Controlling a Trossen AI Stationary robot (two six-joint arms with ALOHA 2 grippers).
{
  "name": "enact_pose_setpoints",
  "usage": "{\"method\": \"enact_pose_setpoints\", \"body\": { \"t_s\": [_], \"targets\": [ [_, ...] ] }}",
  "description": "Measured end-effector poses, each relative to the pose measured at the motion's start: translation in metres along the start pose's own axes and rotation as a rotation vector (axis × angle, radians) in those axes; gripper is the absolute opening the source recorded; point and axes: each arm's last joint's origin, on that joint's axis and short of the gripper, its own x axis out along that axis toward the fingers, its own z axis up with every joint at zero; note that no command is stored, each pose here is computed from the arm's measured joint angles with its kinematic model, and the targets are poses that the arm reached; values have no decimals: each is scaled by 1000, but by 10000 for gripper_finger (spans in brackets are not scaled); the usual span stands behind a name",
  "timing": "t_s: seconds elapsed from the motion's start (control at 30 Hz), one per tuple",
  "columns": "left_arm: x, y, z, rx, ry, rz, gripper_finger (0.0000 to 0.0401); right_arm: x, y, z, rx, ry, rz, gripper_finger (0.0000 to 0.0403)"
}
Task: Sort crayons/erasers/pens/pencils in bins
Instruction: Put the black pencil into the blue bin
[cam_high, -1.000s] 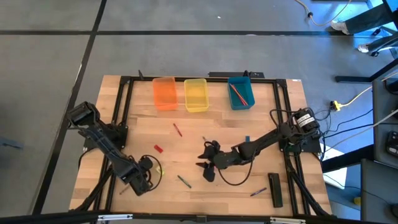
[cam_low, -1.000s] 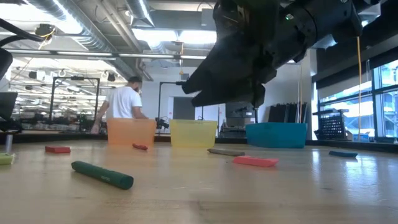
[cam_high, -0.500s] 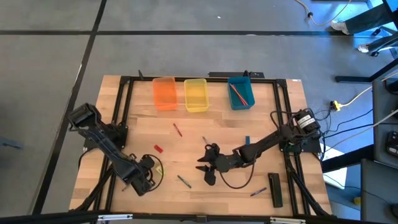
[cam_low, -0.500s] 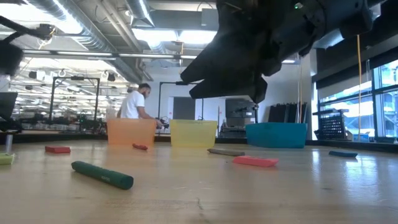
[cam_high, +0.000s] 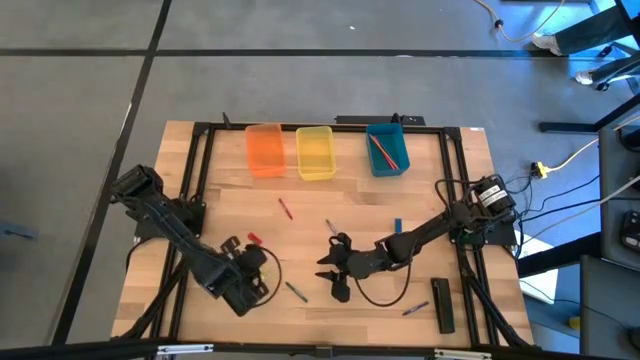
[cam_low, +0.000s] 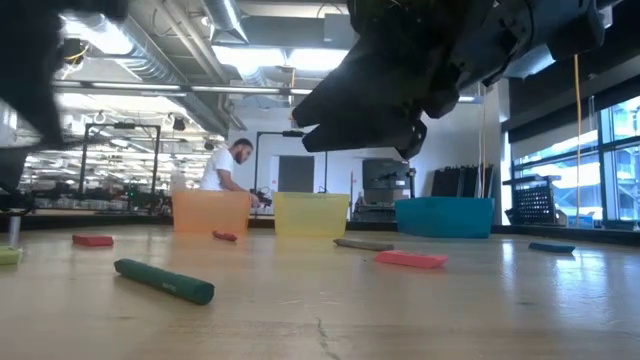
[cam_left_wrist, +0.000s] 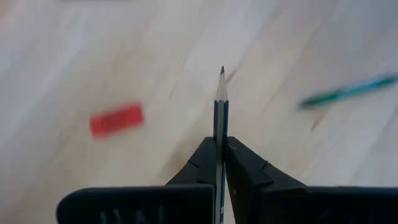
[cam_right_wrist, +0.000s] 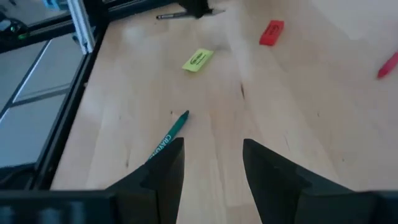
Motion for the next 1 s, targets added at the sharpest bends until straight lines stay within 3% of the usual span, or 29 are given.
{"method": "enact_pose_setpoints", "body": {
  "t_s": [0.2, 0.6, 1.0],
  "targets": [
    [-20, -14, 25, 65, -178, -41, 11, 0, 4, 6, -33, -50, 63, 167],
    [-62, -40, 62, 58, -600, -97, 12, -7, 13, 37, -163, -370, 158, 167],
    [-69, -56, 86, 96, -719, -172, 13, -12, 12, 53, -191, -524, 172, 167]
  ]
}}
